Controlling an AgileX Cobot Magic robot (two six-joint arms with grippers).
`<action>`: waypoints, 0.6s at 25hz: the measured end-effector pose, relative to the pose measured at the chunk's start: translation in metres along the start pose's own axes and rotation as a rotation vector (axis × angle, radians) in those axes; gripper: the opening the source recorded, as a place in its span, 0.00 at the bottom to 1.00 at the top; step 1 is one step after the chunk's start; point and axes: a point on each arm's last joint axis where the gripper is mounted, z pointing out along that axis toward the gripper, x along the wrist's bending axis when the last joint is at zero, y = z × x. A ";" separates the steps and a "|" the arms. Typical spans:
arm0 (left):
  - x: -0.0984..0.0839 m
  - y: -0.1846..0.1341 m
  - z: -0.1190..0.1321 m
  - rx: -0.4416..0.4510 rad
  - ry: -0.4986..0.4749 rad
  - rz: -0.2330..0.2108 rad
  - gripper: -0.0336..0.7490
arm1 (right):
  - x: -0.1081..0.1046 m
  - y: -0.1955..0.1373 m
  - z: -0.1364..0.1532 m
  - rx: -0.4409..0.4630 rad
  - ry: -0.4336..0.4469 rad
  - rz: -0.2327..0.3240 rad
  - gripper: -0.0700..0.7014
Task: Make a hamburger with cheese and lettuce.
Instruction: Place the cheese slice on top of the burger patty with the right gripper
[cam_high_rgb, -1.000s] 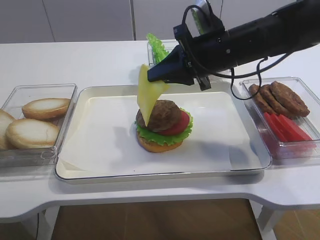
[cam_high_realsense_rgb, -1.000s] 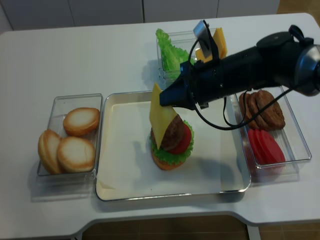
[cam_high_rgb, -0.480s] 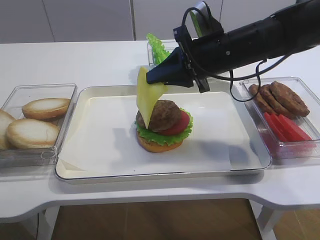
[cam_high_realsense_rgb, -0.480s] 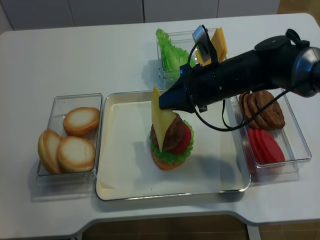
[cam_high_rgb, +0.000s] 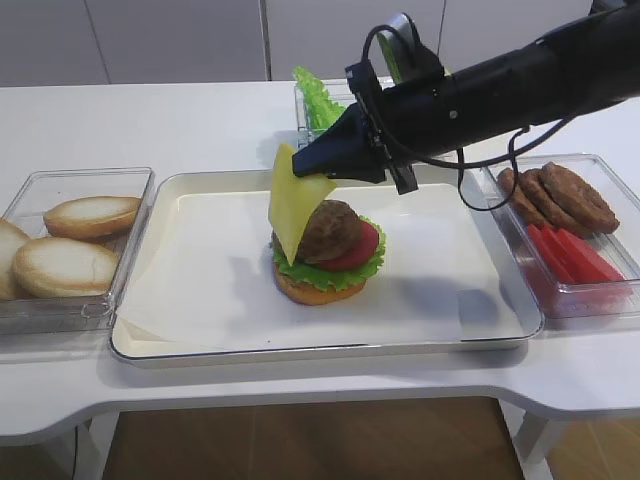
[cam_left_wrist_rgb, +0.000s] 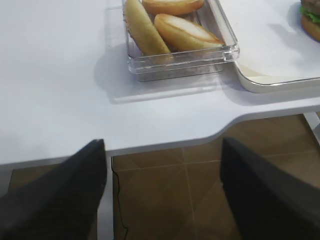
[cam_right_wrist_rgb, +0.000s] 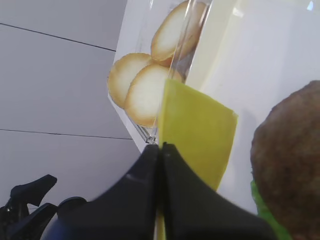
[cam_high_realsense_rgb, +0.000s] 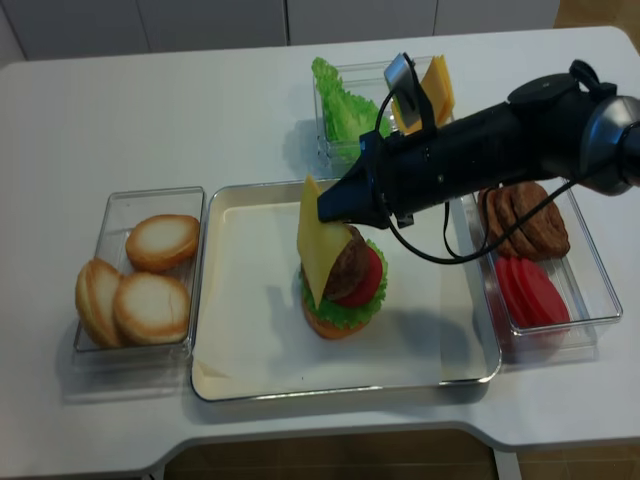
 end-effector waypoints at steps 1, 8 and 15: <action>0.000 0.000 0.000 0.000 0.000 0.000 0.72 | -0.003 0.000 0.001 0.004 0.000 0.008 0.09; 0.000 0.000 0.000 0.000 0.000 0.000 0.72 | -0.010 0.000 0.003 0.001 -0.032 0.011 0.09; 0.000 0.000 0.000 0.000 0.000 0.000 0.72 | -0.021 -0.002 0.004 0.031 -0.111 -0.012 0.09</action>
